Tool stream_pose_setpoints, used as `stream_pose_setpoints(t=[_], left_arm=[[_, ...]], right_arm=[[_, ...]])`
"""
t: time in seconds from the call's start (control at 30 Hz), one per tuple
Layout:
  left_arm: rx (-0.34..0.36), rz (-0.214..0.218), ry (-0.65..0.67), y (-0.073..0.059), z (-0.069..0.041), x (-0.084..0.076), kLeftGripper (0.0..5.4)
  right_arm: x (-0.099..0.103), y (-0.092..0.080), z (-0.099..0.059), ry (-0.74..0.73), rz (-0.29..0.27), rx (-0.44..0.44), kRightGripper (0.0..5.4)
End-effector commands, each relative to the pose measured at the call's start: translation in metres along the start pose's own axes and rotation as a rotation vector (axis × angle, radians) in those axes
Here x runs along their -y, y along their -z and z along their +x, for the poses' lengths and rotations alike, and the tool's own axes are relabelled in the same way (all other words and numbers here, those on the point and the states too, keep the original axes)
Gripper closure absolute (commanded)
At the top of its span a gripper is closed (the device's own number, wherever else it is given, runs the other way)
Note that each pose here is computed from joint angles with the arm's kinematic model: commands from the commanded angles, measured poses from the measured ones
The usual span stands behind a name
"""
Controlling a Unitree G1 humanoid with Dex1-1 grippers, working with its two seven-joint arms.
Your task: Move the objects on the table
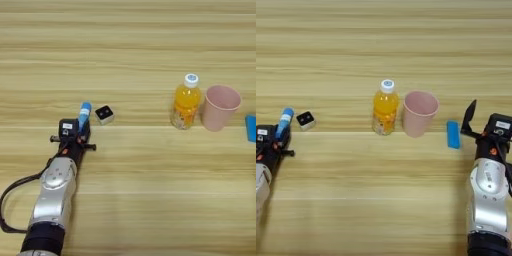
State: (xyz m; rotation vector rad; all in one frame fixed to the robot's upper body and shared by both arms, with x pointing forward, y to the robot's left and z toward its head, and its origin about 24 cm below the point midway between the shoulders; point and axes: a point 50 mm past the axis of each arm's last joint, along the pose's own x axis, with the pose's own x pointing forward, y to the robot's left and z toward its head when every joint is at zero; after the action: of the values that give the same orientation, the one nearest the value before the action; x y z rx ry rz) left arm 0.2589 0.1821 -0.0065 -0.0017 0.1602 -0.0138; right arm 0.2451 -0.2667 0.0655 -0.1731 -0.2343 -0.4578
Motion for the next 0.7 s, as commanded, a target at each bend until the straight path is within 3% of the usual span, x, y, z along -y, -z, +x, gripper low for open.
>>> stream_pose_setpoints(t=[0.03,0.33,0.7], left_arm=[[0.009,-0.004,-0.037,0.000,0.004,-0.002,4.05],[0.113,-0.021,-0.071,-0.019,0.019,0.006,4.05],[0.280,-0.063,0.062,-0.058,0.005,0.040,4.05]], right_arm=[[-0.002,-0.001,0.002,-0.008,0.001,0.002,0.00],[-0.003,-0.001,0.002,-0.015,-0.001,-0.001,0.00],[-0.002,0.000,0.002,-0.014,-0.003,-0.001,0.00]])
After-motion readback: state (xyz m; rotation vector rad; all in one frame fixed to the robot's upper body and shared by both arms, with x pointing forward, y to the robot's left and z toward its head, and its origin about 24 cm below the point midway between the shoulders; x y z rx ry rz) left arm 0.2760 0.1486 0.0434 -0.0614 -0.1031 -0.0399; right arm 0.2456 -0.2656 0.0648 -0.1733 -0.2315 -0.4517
